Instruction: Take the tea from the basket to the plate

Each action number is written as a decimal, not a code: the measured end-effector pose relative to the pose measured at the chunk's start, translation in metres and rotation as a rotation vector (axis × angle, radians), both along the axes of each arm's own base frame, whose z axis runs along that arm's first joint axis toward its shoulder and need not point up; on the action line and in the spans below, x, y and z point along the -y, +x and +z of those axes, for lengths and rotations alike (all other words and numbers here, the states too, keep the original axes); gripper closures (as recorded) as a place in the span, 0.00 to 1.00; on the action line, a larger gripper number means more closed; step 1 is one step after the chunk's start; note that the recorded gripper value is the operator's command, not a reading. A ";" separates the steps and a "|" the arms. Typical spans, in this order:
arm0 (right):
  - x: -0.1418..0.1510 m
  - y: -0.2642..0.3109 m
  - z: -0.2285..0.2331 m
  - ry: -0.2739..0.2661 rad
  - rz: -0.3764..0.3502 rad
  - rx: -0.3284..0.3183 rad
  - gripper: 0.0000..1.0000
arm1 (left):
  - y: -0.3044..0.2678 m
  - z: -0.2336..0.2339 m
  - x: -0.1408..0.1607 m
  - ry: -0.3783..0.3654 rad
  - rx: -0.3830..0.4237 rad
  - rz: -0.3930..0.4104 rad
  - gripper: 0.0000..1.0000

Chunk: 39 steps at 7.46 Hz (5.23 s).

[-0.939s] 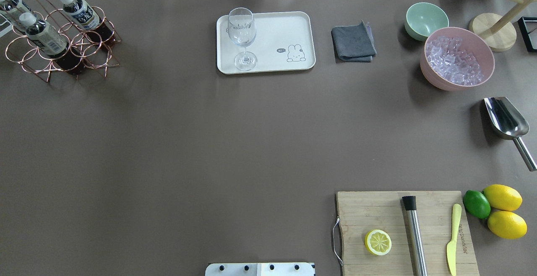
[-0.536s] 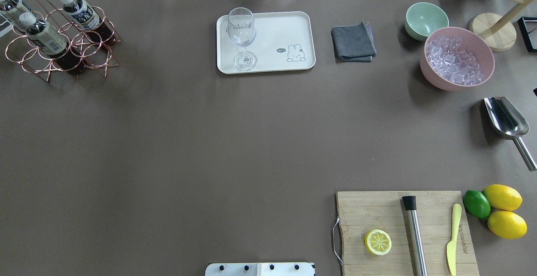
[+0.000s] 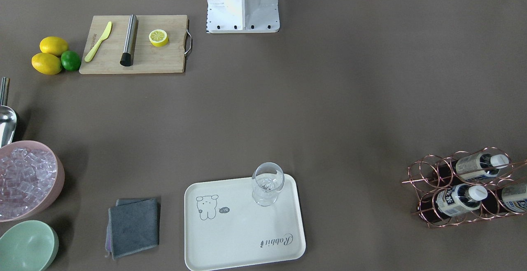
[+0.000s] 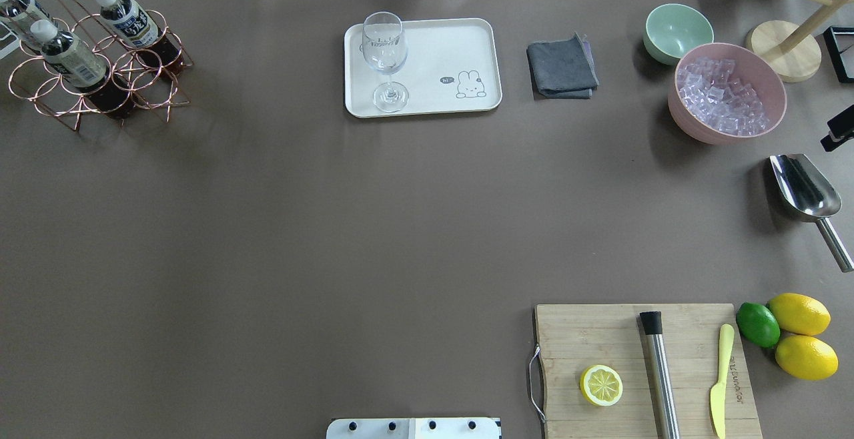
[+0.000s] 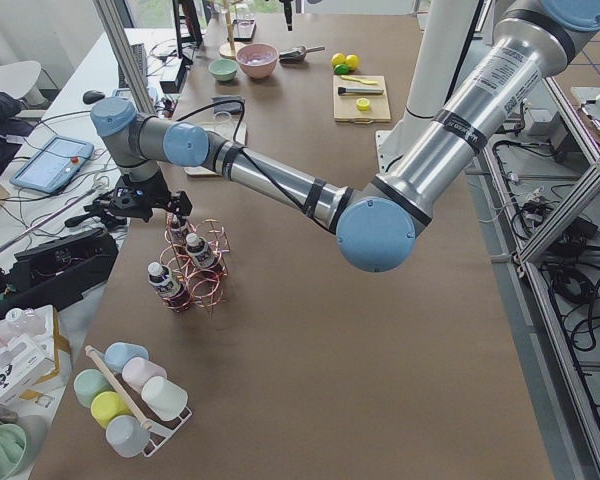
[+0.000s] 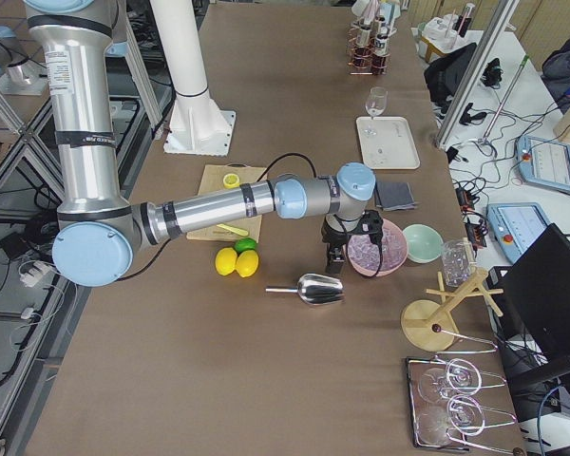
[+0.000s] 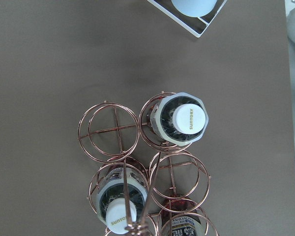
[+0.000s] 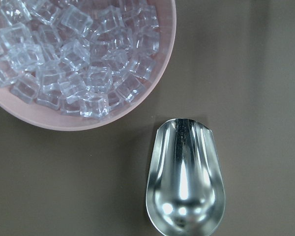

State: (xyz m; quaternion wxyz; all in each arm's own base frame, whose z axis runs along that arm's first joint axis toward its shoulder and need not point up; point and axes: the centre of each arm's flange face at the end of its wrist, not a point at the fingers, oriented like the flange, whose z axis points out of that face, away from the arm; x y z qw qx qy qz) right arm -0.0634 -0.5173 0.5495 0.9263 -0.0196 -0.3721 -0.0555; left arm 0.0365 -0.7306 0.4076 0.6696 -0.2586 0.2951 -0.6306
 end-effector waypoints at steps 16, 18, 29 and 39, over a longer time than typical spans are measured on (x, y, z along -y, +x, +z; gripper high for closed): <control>0.013 -0.019 -0.019 0.059 -0.024 -0.042 0.00 | 0.005 -0.010 -0.005 -0.020 -0.011 -0.029 0.48; 0.013 -0.019 -0.021 0.061 -0.022 -0.042 0.00 | 0.005 -0.007 -0.006 -0.021 -0.011 -0.028 0.79; -0.002 -0.017 -0.011 0.024 -0.018 -0.020 0.00 | -0.015 -0.057 -0.029 0.018 -0.007 -0.015 1.00; -0.010 -0.016 -0.001 -0.054 0.039 -0.022 0.00 | -0.025 -0.187 -0.165 0.120 -0.103 -0.042 1.00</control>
